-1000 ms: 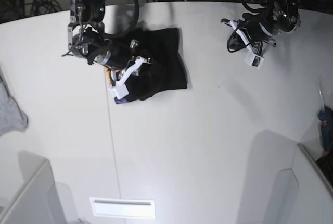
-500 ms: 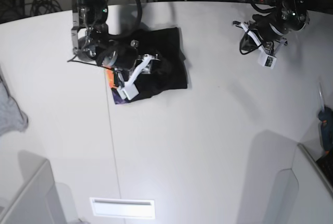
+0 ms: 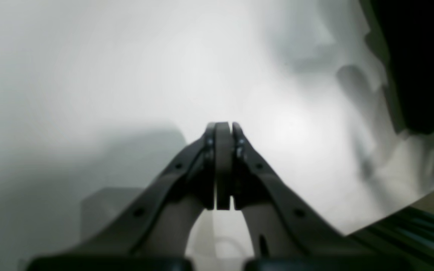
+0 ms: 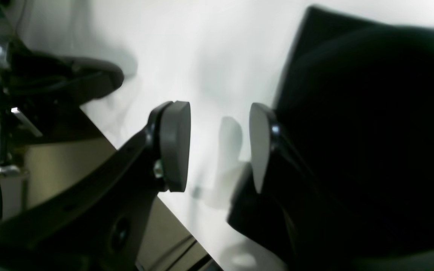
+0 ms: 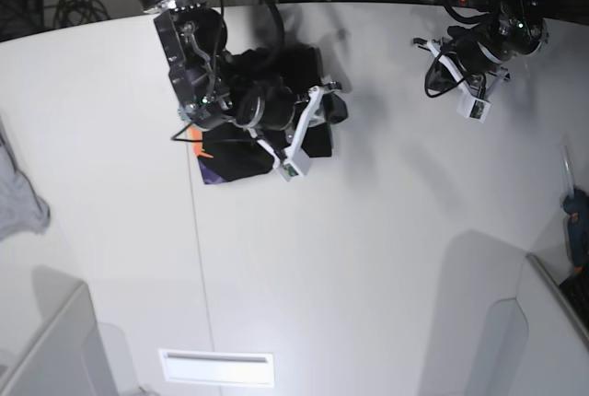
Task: Fold the T-shirt properly
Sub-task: 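Release with the left gripper and press the bundle with the right gripper, then push the folded bundle with the right gripper to flatten it, then lower the left gripper onto the bundle and adjust it with both grippers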
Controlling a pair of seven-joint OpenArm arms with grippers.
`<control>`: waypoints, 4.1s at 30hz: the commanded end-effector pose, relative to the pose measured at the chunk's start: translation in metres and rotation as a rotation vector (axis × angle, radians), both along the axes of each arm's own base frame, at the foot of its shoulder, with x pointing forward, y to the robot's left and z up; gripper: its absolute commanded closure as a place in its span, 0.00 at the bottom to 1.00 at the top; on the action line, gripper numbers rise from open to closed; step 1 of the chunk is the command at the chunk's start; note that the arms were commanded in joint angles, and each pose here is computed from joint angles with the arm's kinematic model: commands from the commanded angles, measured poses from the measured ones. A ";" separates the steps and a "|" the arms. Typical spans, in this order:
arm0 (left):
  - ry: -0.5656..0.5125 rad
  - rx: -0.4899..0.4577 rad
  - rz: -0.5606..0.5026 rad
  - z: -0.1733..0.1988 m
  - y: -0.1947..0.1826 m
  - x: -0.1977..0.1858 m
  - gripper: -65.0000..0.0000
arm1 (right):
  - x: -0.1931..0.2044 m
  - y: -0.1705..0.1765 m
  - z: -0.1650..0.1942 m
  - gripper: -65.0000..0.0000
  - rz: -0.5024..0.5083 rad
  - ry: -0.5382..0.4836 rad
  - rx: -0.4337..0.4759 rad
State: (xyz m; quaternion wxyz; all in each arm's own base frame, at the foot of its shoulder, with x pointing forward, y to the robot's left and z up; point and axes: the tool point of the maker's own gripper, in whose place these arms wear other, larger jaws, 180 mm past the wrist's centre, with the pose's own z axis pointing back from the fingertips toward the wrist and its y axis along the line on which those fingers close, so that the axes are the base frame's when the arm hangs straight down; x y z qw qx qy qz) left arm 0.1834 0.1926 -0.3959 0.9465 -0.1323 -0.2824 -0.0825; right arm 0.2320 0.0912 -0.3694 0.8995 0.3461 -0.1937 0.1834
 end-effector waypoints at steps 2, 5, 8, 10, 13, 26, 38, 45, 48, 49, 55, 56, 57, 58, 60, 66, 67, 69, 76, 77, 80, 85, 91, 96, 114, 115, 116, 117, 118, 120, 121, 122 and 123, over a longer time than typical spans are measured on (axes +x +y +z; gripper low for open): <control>-0.042 0.001 -0.010 0.010 0.002 0.009 1.00 | 0.007 0.020 0.022 0.62 0.043 -0.071 0.007; -0.050 0.024 0.008 0.013 0.014 0.010 1.00 | 0.011 0.015 0.045 0.70 0.043 -0.172 -0.021; -0.061 0.050 0.049 0.017 0.032 0.011 1.00 | 0.018 -0.014 0.073 0.97 -0.016 -0.285 -0.042; -0.065 0.067 0.072 0.020 0.043 0.010 1.00 | 0.030 -0.040 0.075 1.00 -0.095 -0.296 -0.059; -0.087 0.089 0.062 0.026 0.053 0.009 1.00 | 0.052 -0.084 0.067 1.00 -0.259 -0.308 -0.091; -0.061 0.130 0.068 0.028 0.071 0.001 1.00 | 0.068 -0.178 -0.007 1.00 -0.426 -0.217 -0.270; -0.074 0.157 0.111 0.035 0.089 0.001 1.00 | 0.048 -0.171 -0.009 1.00 -0.421 -0.209 -0.249; -0.074 0.157 0.110 0.035 0.089 0.001 1.00 | 0.043 -0.170 -0.018 1.00 -0.419 -0.184 -0.255; -0.074 0.157 0.110 0.035 0.089 0.001 1.00 | 0.035 -0.154 -0.026 1.00 -0.366 -0.165 -0.251; -0.074 0.157 0.110 0.035 0.089 0.001 1.00 | 0.033 -0.149 -0.026 1.00 -0.351 -0.164 -0.247; -0.074 0.157 0.110 0.035 0.089 0.001 1.00 | 0.022 -0.116 -0.024 1.00 -0.288 -0.157 -0.203; -0.074 0.157 0.110 0.035 0.089 0.001 1.00 | 0.022 -0.112 -0.022 1.00 -0.288 -0.160 -0.193; -0.074 0.157 0.110 0.035 0.089 0.001 1.00 | 0.023 -0.112 -0.019 1.00 -0.287 -0.166 -0.188; -0.074 0.157 0.110 0.035 0.089 0.001 1.00 | 0.022 -0.110 -0.017 1.00 -0.285 -0.168 -0.183; -0.074 0.157 0.110 0.035 0.089 0.001 1.00 | 0.020 -0.100 -0.014 1.00 -0.268 -0.170 -0.168; -0.075 0.157 0.110 0.035 0.089 0.001 1.00 | 0.012 -0.067 -0.011 1.00 -0.210 -0.163 -0.121; -0.075 0.157 0.110 0.035 0.089 0.001 1.00 | 0.010 -0.061 -0.009 1.00 -0.203 -0.161 -0.110; -0.075 0.157 0.110 0.035 0.089 0.001 1.00 | 0.007 -0.046 -0.005 1.00 -0.180 -0.161 -0.084; -0.075 0.157 0.110 0.035 0.089 0.001 1.00 | 0.008 -0.009 0.010 1.00 -0.128 -0.165 -0.054; -0.075 0.157 0.110 0.035 0.089 0.001 1.00 | 0.005 -0.002 0.010 1.00 -0.109 -0.163 -0.052; -0.076 0.157 0.111 0.035 0.089 0.001 1.00 | -0.002 0.018 0.018 1.00 -0.053 -0.180 -0.029; -0.078 0.167 0.106 0.037 0.092 0.002 1.00 | 0.007 -0.003 0.029 1.00 -0.111 -0.215 -0.044; -0.079 0.181 0.099 0.040 0.096 0.003 1.00 | 0.007 -0.039 0.004 1.00 -0.197 -0.159 -0.125; -0.077 0.174 0.094 0.038 0.092 0.003 1.00 | 0.000 -0.029 -0.012 1.00 -0.176 -0.113 -0.139; -0.116 -0.088 -0.029 0.041 0.019 0.013 1.00 | -0.009 0.001 0.019 1.00 -0.054 -0.206 -0.090; -0.139 -0.148 -0.028 0.048 0.011 0.015 1.00 | -0.004 -0.010 0.027 1.00 -0.073 -0.233 -0.088; -0.156 -0.197 -0.026 0.054 0.005 0.017 1.00 | -0.001 -0.020 0.030 1.00 -0.101 -0.238 -0.090; -0.173 -0.243 -0.026 0.060 0.000 0.019 1.00 | 0.004 -0.030 0.034 1.00 -0.143 -0.239 -0.087; -0.188 -0.285 -0.025 0.065 -0.004 0.020 1.00 | 0.011 -0.045 0.035 1.00 -0.200 -0.237 -0.092; -0.211 -0.346 -0.024 0.073 -0.012 0.023 0.85 | 0.018 -0.067 0.033 1.00 -0.272 -0.229 -0.105; -0.214 -0.372 -0.031 0.075 -0.018 0.024 0.70 | 0.020 -0.079 0.031 1.00 -0.309 -0.221 -0.115; -0.206 -0.390 -0.046 0.074 -0.026 0.022 0.59 | 0.022 -0.090 0.029 1.00 -0.335 -0.220 -0.129; -0.199 -0.407 -0.064 0.072 -0.034 0.022 0.47 | 0.021 -0.099 0.028 1.00 -0.351 -0.222 -0.140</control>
